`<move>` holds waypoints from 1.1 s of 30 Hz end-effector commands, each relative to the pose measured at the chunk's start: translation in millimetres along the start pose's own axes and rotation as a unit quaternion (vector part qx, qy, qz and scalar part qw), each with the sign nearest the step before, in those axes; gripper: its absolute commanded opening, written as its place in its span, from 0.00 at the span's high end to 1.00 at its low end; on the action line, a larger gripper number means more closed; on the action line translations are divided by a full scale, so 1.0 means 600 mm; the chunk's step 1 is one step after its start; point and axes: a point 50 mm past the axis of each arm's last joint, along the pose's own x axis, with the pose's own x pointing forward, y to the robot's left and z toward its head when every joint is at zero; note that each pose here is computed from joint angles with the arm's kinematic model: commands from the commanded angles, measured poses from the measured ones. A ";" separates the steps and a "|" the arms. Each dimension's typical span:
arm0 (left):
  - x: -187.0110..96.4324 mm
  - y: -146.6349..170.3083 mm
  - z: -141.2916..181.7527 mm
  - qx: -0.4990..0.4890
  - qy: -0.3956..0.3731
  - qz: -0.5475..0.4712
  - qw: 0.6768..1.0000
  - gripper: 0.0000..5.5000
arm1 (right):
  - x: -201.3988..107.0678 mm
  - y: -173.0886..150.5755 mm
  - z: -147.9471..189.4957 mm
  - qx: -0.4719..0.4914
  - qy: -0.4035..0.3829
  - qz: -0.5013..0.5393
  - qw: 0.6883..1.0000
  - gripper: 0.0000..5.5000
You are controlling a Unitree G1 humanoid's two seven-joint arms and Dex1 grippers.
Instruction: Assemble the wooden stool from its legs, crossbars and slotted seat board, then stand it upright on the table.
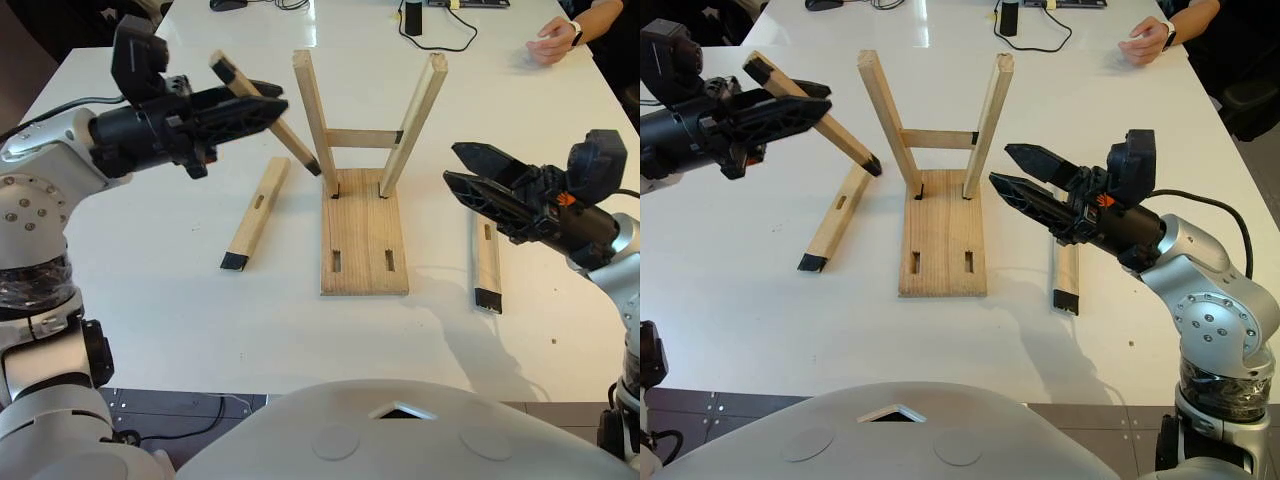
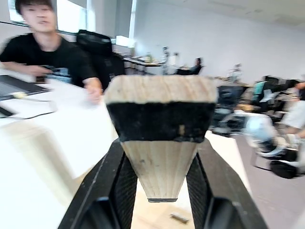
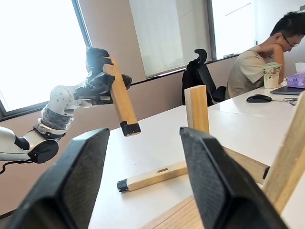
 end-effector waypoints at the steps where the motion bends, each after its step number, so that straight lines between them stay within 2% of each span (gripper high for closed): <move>1: -0.057 0.072 -0.046 0.043 0.086 0.114 0.989 0.76 | 0.001 0.003 -0.006 -0.013 -0.005 -0.014 1.000 0.51; 4: -0.089 0.105 -0.084 0.066 0.146 0.167 0.973 0.76 | 0.001 0.008 -0.016 -0.021 0.010 -0.012 1.000 0.51; 7: -0.109 0.114 -0.126 0.100 0.207 0.176 0.957 0.76 | 0.000 0.009 -0.025 -0.025 0.023 -0.017 0.999 0.51; 12: -0.127 0.102 -0.180 0.114 0.267 0.148 0.945 0.76 | -0.001 0.008 -0.029 -0.032 0.030 -0.017 0.999 0.51; 15: -0.124 0.078 -0.197 0.101 0.278 0.097 0.950 0.76 | -0.001 0.007 -0.031 -0.036 0.033 -0.020 0.999 0.51; 20: -0.099 0.025 -0.190 0.073 0.251 0.003 0.965 0.76 | -0.002 0.007 -0.035 -0.039 0.038 -0.023 0.998 0.51; 23: -0.091 0.009 -0.181 0.079 0.257 -0.027 0.963 0.76 | -0.004 0.007 -0.037 -0.040 0.042 -0.026 0.998 0.51; 33: -0.065 0.041 -0.133 0.114 0.191 0.039 0.974 0.76 | -0.003 0.000 -0.041 -0.047 0.051 -0.029 0.997 0.51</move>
